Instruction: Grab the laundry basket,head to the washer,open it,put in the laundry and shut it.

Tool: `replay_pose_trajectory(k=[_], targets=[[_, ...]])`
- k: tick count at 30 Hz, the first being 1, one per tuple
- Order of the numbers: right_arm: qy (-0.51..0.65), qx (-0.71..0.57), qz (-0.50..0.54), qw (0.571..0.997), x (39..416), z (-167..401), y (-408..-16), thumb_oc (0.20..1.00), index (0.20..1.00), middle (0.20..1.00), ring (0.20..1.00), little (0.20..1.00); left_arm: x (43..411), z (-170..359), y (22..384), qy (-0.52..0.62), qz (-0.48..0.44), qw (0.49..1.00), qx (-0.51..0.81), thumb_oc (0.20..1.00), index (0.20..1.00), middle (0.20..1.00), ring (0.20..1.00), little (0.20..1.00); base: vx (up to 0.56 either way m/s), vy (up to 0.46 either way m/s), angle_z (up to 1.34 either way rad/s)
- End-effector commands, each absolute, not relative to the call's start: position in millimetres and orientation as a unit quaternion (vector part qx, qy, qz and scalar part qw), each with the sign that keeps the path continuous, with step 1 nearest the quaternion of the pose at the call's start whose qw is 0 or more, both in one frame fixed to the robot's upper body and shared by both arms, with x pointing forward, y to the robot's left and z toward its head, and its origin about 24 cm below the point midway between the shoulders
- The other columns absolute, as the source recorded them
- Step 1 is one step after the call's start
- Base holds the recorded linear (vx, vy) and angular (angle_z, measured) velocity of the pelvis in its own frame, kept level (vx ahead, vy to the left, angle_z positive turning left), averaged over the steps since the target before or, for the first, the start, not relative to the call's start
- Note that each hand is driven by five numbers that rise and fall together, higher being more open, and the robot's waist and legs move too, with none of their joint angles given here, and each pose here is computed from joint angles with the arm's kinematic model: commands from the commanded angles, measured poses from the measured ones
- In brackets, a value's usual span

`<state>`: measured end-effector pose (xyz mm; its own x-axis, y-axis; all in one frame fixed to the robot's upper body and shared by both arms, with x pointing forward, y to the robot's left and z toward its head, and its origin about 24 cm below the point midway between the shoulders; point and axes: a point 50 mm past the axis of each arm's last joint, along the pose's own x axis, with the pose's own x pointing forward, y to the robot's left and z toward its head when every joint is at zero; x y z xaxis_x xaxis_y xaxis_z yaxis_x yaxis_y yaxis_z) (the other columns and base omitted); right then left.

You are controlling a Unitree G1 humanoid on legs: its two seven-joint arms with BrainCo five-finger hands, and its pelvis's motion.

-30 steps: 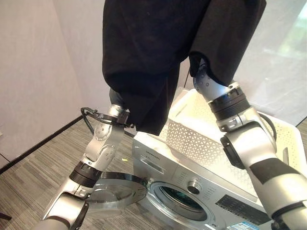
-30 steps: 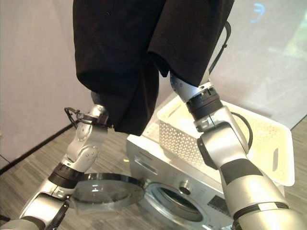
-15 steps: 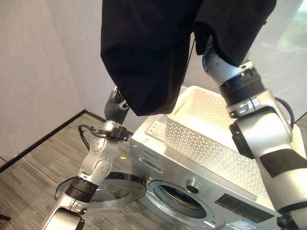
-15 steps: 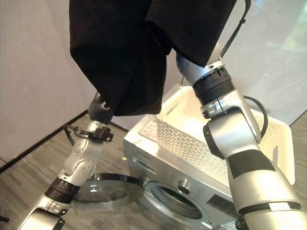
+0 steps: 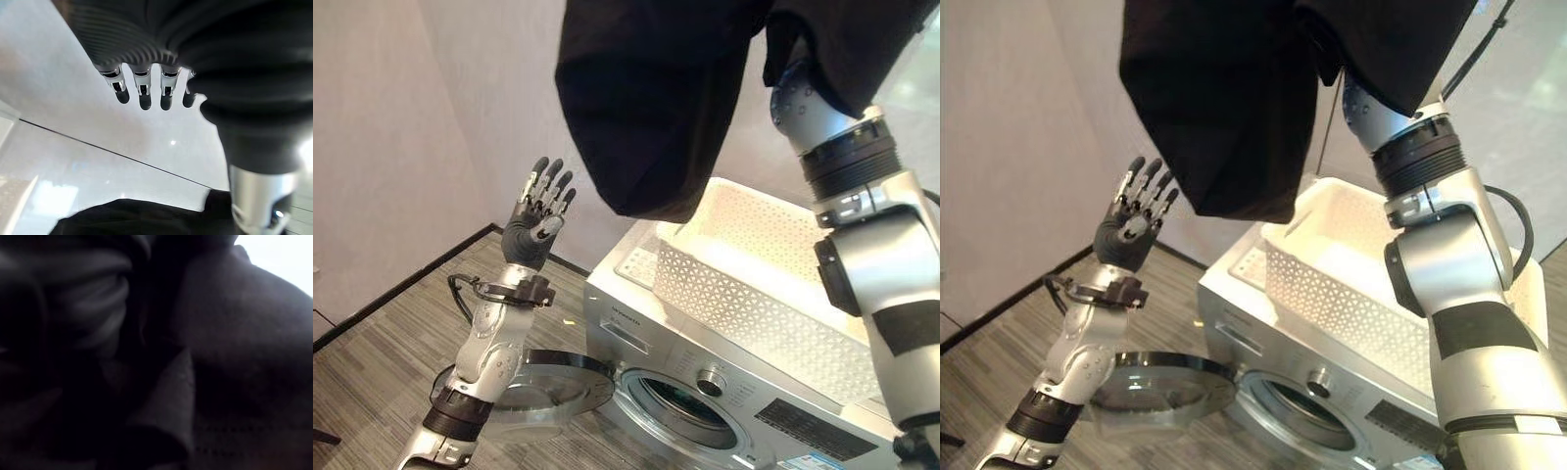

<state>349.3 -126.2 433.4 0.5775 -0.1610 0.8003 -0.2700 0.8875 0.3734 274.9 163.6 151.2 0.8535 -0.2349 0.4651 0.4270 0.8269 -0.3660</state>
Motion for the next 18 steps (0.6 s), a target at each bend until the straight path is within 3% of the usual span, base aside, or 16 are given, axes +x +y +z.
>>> replay_pose_trajectory(k=[1, 18], targets=[[-0.516, 0.203, -0.006, 0.832, 331.1, 474.0, -146.7, 0.200, 0.200, 0.200, 0.200, 0.200, 260.6, 183.5, 156.7, -0.271, -0.245, 0.899, -0.241, 1.000, 1.000, 1.000, 1.000, 1.000, 0.00, 0.000, 0.00], [-0.462, 0.205, 0.049, 0.861, 350.3, 439.7, -107.2, 0.200, 0.200, 0.200, 0.200, 0.200, 262.0, 204.7, 124.0, -0.294, -0.294, 0.883, -0.218, 1.000, 1.000, 1.000, 1.000, 1.000, 0.00, 0.005, 0.02]])
